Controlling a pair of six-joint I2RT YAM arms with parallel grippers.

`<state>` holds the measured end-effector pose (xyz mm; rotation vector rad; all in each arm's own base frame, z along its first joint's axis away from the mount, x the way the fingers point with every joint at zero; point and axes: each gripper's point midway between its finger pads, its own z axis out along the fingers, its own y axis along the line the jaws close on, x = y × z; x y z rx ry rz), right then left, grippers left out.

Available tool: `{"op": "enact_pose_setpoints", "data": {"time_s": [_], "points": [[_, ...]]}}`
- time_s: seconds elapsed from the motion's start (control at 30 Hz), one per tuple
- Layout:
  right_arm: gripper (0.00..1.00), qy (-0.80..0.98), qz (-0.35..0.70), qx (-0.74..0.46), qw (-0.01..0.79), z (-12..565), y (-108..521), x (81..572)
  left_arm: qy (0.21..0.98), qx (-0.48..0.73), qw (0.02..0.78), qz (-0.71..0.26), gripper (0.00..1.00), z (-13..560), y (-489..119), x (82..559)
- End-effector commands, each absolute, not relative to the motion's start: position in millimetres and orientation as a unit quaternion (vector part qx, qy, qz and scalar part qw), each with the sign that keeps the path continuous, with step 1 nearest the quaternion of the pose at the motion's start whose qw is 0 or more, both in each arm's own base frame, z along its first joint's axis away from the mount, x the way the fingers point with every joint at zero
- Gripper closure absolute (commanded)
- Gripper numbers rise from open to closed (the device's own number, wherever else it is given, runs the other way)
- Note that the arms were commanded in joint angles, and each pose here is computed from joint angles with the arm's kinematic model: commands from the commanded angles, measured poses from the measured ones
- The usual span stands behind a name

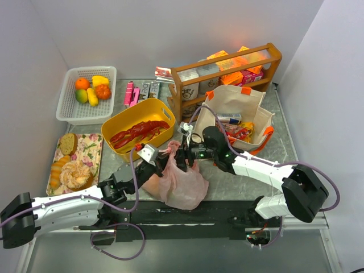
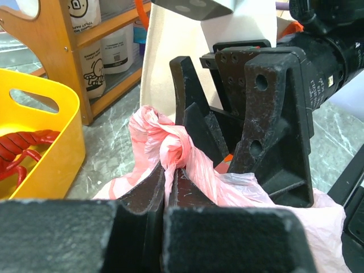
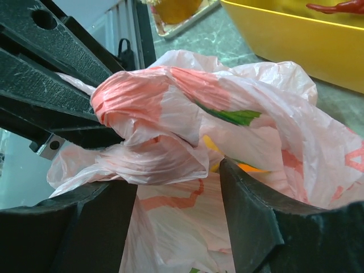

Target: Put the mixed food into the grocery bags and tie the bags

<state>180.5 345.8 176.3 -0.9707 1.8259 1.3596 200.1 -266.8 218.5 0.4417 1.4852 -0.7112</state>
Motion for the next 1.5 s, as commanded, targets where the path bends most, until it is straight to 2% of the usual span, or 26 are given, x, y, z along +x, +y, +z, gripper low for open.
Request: {"op": "enact_pose_setpoints", "data": {"time_s": [0.0,0.1,0.13,0.2,0.23,0.27,0.33,0.37,0.6,0.8,0.93,1.1,1.2,1.3,1.33,1.4,1.43,1.47], "points": [[0.33,0.66,0.548,-0.365,0.362,203,357,179,0.63,0.163,0.672,-0.353,0.99,240,-270,196],[0.37,0.653,0.553,-0.362,0.37,206,361,179,0.623,0.159,0.673,-0.367,0.99,243,-272,194],[0.46,0.654,0.555,-0.358,0.369,206,361,179,0.623,0.161,0.67,-0.371,0.99,242,-273,193],[0.58,0.657,0.55,-0.351,0.378,208,361,182,0.624,0.163,0.668,-0.373,0.99,241,-275,192],[0.74,0.656,0.549,-0.348,0.384,211,359,183,0.623,0.165,0.666,-0.376,0.99,241,-276,191],[0.82,0.658,0.544,-0.345,0.39,212,358,185,0.623,0.168,0.665,-0.376,0.99,241,-277,191],[0.96,0.667,0.528,-0.335,0.405,213,351,189,0.626,0.173,0.662,-0.374,0.99,241,-276,190],[0.99,0.671,0.519,-0.333,0.412,214,349,190,0.629,0.171,0.662,-0.369,0.99,241,-275,191],[1.0,0.715,0.422,-0.333,0.448,212,313,202,0.639,0.192,0.656,-0.353,0.96,244,-265,186],[1.0,0.733,0.391,-0.354,0.43,211,298,192,0.659,0.229,0.632,-0.337,0.91,239,-270,182],[1.0,0.764,0.342,-0.345,0.424,201,284,201,0.659,0.249,0.626,-0.335,0.99,243,-272,178],[1.0,0.79,0.274,-0.334,0.436,197,263,214,0.651,0.309,0.598,-0.351,0.99,244,-280,161],[1.0,0.786,0.272,-0.342,0.437,200,263,215,0.65,0.326,0.586,-0.357,0.99,245,-284,157],[1.0,0.779,0.288,-0.354,0.429,199,269,209,0.655,0.337,0.574,-0.359,0.9,243,-288,157],[1.0,0.775,0.297,-0.358,0.428,201,271,207,0.654,0.339,0.573,-0.359,0.8,243,-289,158],[1.0,0.77,0.305,-0.364,0.426,200,274,204,0.655,0.342,0.57,-0.359,0.73,242,-292,161],[1.0,0.768,0.307,-0.364,0.427,200,274,204,0.654,0.345,0.567,-0.363,0.64,243,-293,161],[1.0,0.768,0.307,-0.366,0.427,199,274,203,0.656,0.343,0.569,-0.358,0.64,244,-292,165]]}}
